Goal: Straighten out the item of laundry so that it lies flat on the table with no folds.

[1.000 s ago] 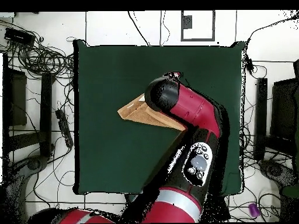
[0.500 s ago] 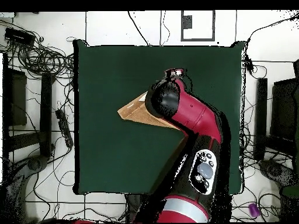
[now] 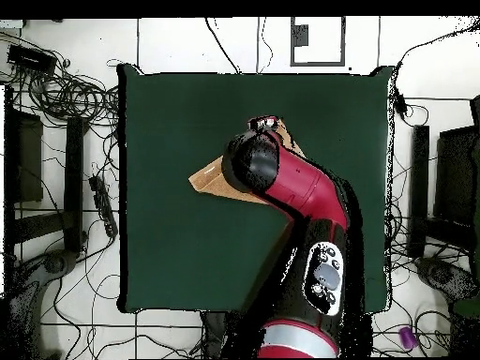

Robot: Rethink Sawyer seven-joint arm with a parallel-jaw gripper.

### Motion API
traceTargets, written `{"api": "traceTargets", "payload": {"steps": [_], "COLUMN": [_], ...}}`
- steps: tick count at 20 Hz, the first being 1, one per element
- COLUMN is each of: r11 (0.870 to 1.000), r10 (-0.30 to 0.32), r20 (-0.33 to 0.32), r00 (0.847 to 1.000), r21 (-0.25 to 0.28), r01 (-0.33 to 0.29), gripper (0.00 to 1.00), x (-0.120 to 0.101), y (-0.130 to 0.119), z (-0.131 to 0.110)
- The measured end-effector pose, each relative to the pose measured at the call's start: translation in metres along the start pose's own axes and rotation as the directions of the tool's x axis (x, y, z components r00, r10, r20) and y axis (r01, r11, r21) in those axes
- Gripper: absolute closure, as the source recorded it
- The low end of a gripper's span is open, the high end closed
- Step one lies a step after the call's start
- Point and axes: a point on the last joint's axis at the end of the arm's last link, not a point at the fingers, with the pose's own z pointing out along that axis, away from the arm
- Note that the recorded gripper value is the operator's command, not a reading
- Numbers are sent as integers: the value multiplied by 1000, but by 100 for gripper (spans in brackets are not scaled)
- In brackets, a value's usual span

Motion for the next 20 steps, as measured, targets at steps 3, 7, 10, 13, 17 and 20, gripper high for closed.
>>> {"api": "traceTargets", "payload": {"steps": [3, 7, 10, 13, 17, 20], "r11": [999, 995, 996, 997, 996, 991], "r10": [-12, -32, -50, -65, -71, -68], "r20": [0, 28, 22, -3, -77, -144], "r00": [1000, 999, 998, 998, 994, 987], "r21": [-45, -90, -72, -39, 39, 107], "r01": [12, 34, 52, 64, 74, 84], "gripper": [0, 0, 0, 0, 0, 0], "x": [-1, -3, 11, 27, 50, 64], "y": [-1, -4, -7, -9, -16, -23], "z": [4, 10, 10, 6, 0, -5]}}
